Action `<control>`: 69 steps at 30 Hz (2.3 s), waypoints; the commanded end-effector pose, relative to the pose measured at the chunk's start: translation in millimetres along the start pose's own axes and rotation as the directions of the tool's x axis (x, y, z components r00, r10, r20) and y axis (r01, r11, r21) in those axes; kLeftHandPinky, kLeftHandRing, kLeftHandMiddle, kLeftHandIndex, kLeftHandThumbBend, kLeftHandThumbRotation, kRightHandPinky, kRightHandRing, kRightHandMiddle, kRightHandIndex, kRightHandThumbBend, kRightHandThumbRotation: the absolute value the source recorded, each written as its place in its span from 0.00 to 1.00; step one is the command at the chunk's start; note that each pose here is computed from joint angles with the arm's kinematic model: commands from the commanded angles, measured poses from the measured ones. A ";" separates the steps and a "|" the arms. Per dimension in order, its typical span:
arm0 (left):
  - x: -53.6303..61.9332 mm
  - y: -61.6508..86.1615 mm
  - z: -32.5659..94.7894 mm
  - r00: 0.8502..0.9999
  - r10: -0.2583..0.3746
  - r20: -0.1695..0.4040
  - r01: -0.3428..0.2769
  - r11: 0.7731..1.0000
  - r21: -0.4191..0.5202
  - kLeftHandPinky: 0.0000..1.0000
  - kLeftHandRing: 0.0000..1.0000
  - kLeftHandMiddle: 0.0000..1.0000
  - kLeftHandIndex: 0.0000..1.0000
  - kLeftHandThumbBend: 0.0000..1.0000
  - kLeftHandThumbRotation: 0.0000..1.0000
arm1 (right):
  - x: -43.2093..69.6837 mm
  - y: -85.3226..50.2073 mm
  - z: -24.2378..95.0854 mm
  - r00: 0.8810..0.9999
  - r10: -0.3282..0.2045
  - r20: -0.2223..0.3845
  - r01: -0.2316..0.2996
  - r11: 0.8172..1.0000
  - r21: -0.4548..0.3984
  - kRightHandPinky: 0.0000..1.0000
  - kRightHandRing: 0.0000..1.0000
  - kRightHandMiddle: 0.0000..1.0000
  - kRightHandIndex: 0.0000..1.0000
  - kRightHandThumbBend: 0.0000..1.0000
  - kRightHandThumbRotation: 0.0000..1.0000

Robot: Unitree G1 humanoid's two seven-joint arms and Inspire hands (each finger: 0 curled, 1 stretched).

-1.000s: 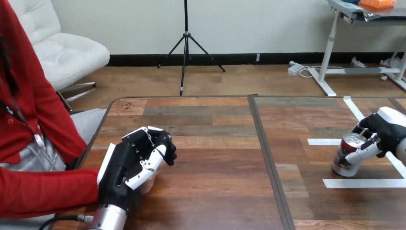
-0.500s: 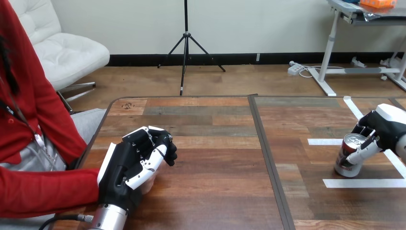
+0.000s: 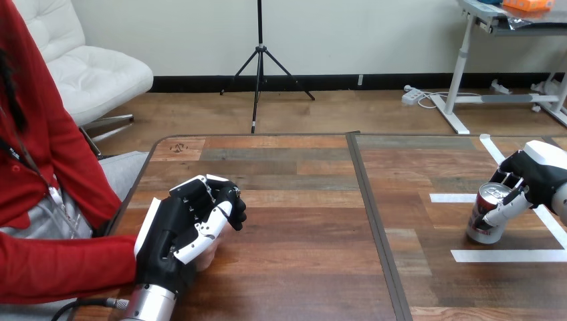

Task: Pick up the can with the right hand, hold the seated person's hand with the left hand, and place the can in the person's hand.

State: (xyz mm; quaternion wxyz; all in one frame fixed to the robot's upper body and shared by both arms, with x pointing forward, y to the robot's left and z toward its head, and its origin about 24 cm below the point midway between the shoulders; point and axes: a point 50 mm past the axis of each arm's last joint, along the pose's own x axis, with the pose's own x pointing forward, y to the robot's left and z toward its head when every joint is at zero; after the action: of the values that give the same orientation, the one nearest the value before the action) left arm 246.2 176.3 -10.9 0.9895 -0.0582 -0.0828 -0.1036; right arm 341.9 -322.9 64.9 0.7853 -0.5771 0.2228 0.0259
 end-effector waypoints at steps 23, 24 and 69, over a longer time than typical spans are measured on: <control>16.1 0.2 37.4 0.983 -0.121 0.140 0.064 0.932 0.357 0.37 0.44 0.46 0.44 0.34 0.13 | 3.5 -42.3 32.0 0.987 -0.126 0.103 0.119 0.990 0.074 0.50 0.52 0.53 0.48 0.79 0.00; 16.1 0.1 39.4 0.981 -0.131 0.144 0.065 0.919 0.389 0.38 0.45 0.47 0.44 0.35 0.14 | 3.5 -42.4 32.3 0.987 -0.125 0.104 0.117 0.990 0.079 0.49 0.51 0.53 0.48 0.79 0.00; 17.1 6.0 123.1 0.981 -0.196 -0.019 0.076 0.292 0.953 0.65 0.76 0.79 0.77 1.00 0.28 | 3.6 -56.9 58.9 0.968 -0.143 0.207 0.112 0.981 0.158 0.37 0.40 0.44 0.49 0.78 0.00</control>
State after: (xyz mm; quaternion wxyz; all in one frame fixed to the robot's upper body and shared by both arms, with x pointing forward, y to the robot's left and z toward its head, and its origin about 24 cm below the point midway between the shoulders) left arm 235.5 202.2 53.1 0.8671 0.4701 -0.0851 -0.1410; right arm 341.6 -321.2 63.2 0.8014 -0.5476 0.2366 0.0433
